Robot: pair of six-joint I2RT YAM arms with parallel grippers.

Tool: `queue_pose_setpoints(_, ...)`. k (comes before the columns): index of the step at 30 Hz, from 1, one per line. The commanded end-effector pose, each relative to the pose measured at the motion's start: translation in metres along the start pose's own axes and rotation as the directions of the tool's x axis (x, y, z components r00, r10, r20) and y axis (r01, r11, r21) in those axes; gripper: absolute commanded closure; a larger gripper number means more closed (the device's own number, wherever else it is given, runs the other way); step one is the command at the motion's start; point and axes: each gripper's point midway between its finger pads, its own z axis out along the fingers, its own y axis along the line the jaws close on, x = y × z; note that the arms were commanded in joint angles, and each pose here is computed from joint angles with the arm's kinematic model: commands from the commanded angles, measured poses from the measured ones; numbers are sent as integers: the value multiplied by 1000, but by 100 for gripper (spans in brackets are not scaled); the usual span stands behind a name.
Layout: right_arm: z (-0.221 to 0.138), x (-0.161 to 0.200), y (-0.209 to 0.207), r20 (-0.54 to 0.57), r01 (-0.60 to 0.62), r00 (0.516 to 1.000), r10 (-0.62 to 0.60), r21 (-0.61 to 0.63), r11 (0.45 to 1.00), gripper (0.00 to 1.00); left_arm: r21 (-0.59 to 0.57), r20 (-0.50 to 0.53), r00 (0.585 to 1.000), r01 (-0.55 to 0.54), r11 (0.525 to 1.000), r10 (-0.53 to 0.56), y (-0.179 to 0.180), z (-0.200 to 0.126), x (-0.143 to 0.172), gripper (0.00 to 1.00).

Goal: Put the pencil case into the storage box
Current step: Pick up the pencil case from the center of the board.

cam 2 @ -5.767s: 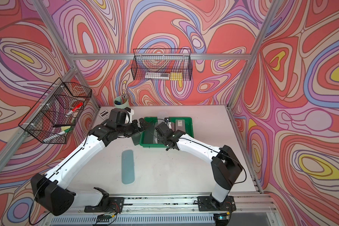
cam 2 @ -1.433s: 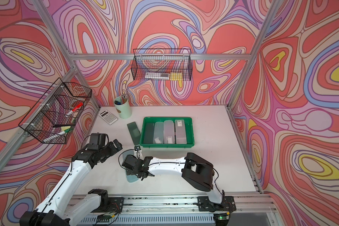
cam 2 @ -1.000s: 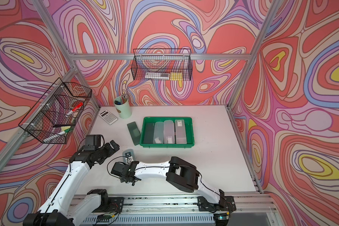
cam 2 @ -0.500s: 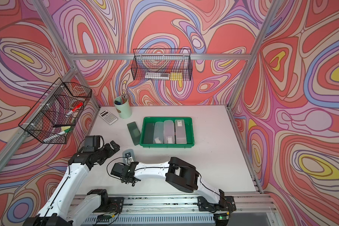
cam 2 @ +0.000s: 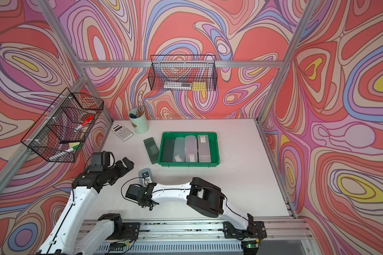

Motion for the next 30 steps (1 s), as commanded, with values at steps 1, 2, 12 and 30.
queue_pose_setpoints(1,25,34,-20,-93,29,995,-20,96,995,13,3,-19,1000,-11,1000,11,-1,-7,3,1)
queue_pose_setpoints(2,24,33,-21,-88,26,996,-17,101,995,14,3,-22,1000,-12,1000,12,-1,-8,4,1)
queue_pose_setpoints(12,-1,16,-25,0,36,999,-36,74,997,39,31,-13,1000,-1,1000,1,-8,-11,0,1)
queue_pose_setpoints(30,-69,-32,-12,184,95,980,-81,-69,993,43,32,44,999,-18,999,16,-14,-34,-13,1)
